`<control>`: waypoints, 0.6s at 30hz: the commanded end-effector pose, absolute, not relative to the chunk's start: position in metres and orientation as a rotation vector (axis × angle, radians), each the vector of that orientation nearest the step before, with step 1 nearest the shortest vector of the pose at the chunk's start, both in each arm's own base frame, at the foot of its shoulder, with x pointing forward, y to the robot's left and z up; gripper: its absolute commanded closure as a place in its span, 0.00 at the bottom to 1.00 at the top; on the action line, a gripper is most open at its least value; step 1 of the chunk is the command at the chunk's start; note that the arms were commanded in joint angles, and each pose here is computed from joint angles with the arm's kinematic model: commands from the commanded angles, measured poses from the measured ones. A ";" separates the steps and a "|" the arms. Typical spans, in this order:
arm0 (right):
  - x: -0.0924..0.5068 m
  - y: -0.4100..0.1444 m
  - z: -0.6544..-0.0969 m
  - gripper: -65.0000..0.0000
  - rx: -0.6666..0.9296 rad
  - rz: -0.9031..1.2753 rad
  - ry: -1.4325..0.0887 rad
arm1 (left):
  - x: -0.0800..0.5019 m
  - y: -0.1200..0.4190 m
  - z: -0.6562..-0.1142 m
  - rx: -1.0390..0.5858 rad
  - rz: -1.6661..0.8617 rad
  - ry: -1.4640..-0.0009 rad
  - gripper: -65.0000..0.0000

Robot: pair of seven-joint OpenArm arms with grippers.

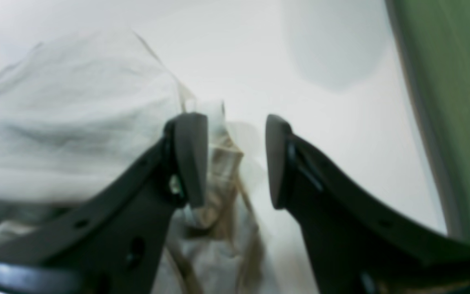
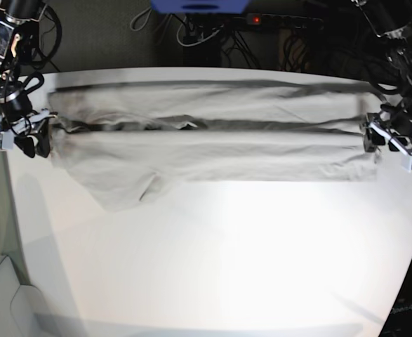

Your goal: Layout the t-shirt on the table in an organized manner, then fold the t-shirt properly

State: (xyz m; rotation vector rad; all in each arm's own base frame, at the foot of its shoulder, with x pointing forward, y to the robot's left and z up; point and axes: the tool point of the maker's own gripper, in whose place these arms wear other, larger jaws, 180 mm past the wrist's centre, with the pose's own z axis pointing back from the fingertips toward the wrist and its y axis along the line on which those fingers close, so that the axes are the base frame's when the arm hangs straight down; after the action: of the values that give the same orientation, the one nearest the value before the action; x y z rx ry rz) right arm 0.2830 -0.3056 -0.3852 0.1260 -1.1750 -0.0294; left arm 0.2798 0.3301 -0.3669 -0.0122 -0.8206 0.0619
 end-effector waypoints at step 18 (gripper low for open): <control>0.290 -0.303 -0.373 0.62 0.139 0.003 -1.217 | 0.355 0.367 -0.352 -0.109 0.313 -0.944 0.39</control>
State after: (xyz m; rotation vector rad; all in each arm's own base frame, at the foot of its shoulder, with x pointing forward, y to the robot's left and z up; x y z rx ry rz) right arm 0.2819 -0.2966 -0.3922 0.1431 -1.1522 -0.0120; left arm 0.3492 0.3550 -0.3683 -0.1365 -0.8993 0.3164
